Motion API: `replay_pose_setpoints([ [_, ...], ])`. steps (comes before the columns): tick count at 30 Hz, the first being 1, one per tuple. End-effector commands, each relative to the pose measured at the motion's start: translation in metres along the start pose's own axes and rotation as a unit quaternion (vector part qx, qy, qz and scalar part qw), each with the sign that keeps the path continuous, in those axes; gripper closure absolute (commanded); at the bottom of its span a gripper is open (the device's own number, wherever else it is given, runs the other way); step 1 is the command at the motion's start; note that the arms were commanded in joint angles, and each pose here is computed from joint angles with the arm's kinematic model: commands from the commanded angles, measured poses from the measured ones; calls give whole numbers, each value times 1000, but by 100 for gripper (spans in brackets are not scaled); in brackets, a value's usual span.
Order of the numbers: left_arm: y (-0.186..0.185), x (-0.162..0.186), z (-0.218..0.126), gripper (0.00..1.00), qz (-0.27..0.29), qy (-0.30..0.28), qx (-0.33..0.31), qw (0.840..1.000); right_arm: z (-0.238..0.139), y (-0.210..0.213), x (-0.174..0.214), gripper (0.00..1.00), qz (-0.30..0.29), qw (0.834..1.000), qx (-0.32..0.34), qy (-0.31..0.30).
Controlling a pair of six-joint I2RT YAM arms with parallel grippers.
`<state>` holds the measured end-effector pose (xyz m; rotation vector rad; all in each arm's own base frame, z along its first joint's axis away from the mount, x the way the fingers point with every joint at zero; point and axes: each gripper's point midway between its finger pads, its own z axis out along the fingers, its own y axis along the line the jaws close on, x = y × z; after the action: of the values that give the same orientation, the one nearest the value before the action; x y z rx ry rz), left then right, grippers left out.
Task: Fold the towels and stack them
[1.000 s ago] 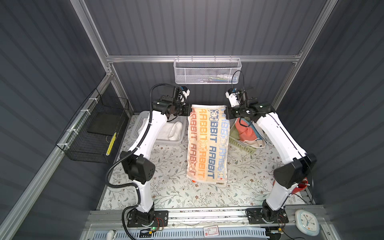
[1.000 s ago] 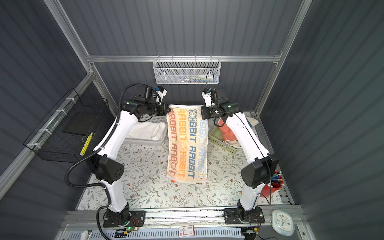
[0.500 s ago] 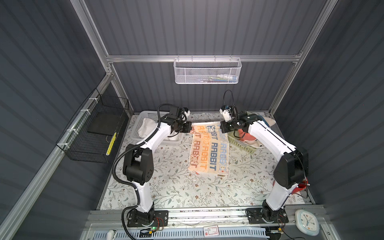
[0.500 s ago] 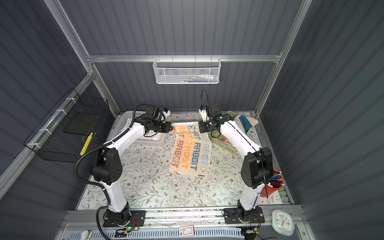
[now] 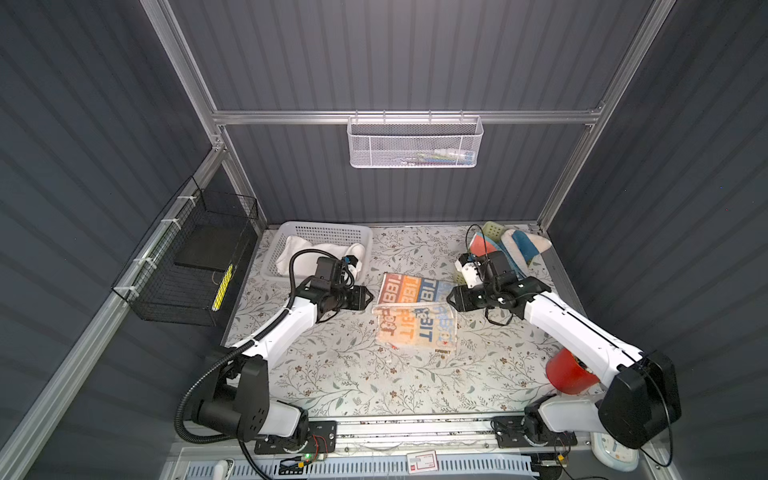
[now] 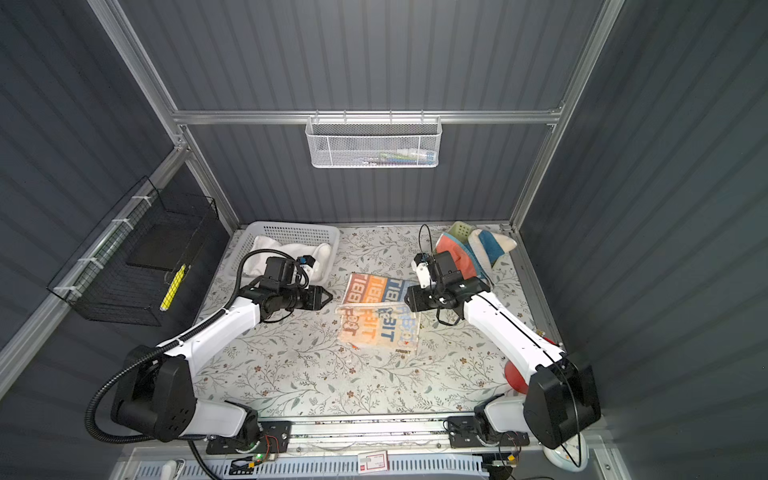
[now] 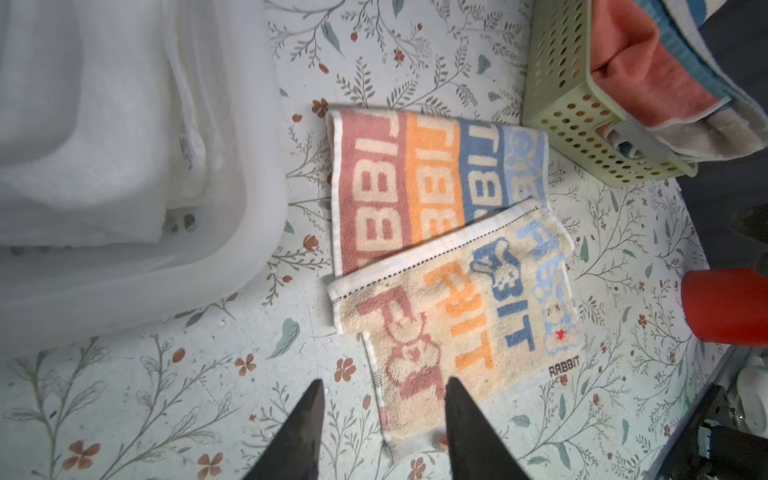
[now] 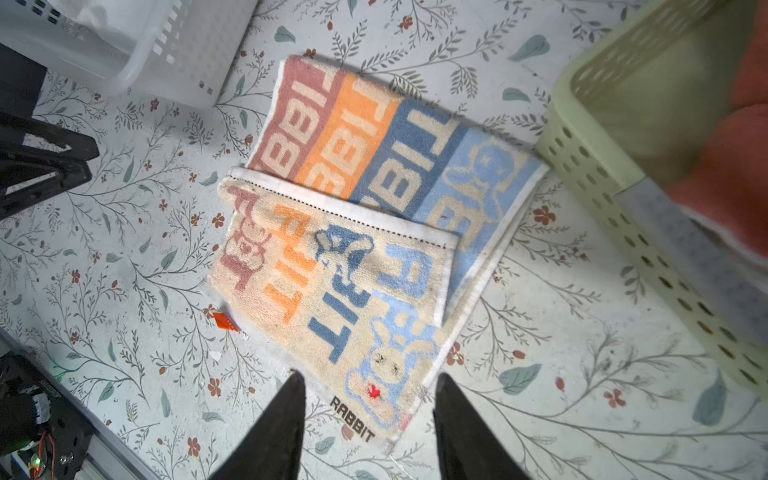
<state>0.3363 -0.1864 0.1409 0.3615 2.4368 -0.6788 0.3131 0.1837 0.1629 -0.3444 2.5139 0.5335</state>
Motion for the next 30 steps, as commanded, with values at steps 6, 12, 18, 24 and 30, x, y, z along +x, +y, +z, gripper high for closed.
replay_pose_setpoints([
  [6, -18, -8, 58, 59, 15, 52, -27, 998, 48, -10, 0, 41, 79, 996, 17, 49],
  [12, -29, -16, 124, 66, 20, 104, -29, 994, 86, -2, -33, 48, 62, 996, 8, 60],
  [18, -38, -9, 168, 87, 26, 136, -14, 990, 131, -2, -43, 83, 36, 995, 18, 94],
  [24, -39, 18, 172, 88, 50, 167, -27, 984, 171, -1, -26, 98, 43, 989, 13, 140],
  [30, -46, 66, 152, 87, 83, 210, -33, 974, 191, -3, -10, 100, 62, 984, 13, 166],
])
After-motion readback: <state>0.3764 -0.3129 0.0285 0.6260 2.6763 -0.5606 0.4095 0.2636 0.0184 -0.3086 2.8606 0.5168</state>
